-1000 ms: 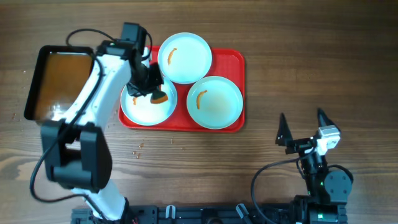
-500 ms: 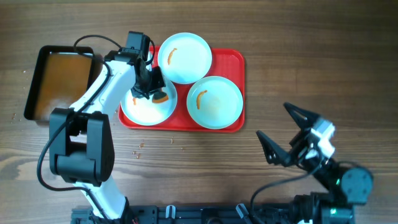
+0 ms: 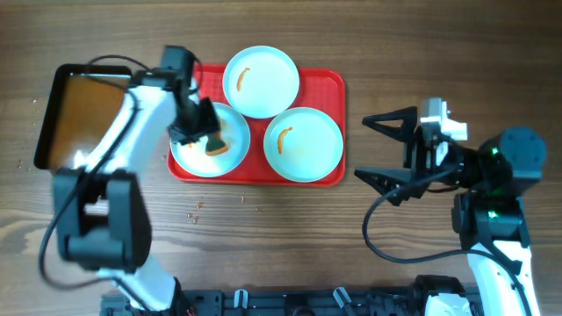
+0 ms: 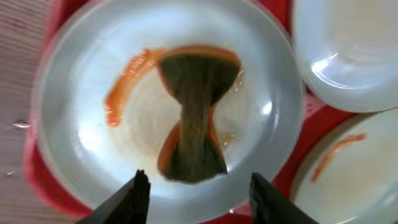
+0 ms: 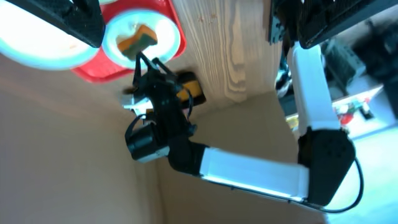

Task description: Clean dirty plates on tray and stack at the side

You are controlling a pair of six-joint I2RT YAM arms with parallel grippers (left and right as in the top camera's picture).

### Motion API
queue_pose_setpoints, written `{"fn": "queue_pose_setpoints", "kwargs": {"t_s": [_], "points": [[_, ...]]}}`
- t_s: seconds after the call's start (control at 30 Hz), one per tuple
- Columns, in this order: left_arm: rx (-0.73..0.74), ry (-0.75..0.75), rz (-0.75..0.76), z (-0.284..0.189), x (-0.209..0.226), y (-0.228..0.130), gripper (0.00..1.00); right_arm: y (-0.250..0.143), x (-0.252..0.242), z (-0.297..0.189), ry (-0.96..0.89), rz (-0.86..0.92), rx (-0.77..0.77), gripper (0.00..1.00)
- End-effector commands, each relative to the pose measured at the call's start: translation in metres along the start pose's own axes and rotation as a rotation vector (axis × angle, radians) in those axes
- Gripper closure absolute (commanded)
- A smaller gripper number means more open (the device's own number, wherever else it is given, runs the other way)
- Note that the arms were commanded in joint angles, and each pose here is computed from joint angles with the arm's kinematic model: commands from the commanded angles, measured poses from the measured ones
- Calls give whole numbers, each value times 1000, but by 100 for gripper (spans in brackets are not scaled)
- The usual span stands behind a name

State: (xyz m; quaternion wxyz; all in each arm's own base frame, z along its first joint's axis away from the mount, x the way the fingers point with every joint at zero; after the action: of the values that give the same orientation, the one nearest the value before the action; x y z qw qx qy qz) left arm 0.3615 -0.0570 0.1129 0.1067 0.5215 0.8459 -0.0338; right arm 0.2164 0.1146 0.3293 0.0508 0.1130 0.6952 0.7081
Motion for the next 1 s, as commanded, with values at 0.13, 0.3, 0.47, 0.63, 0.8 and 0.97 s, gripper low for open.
{"fn": "queue_pose_setpoints", "kwargs": {"t_s": [0.13, 0.3, 0.47, 0.63, 0.8, 0.97], "points": [[-209, -107, -49, -110, 16, -1, 0, 47, 22, -1, 183, -71, 61, 0], [-194, -97, -52, -108, 18, -3, 0, 60, -12, 4, 170, -155, 33, 0], [-193, -97, -52, -108, 18, -3, 0, 74, -47, 7, 53, 90, -164, 0], [-197, -99, -51, -108, 17, -3, 0, 69, -77, 10, -30, 212, -168, 1], [-194, -98, -51, -108, 18, -3, 0, -2, -158, -1, -595, 500, -8, 1], [-197, -100, -51, -108, 17, -3, 0, -17, -154, 16, -905, 398, 368, 0]]}}
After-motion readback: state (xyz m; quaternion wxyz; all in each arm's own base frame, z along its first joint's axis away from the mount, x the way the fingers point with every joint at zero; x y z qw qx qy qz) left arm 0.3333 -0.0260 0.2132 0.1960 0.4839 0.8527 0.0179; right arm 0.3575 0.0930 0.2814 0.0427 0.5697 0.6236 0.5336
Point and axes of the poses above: each gripper's point midway between its finger pads, its own z axis out along the fingers, its own x axis along the line the jaws close on, y = z × x, the point moved 4 cm from there along -z, back along the fingers, and after that the axes turned 7 degrees about -z, right-handed, at the moved point
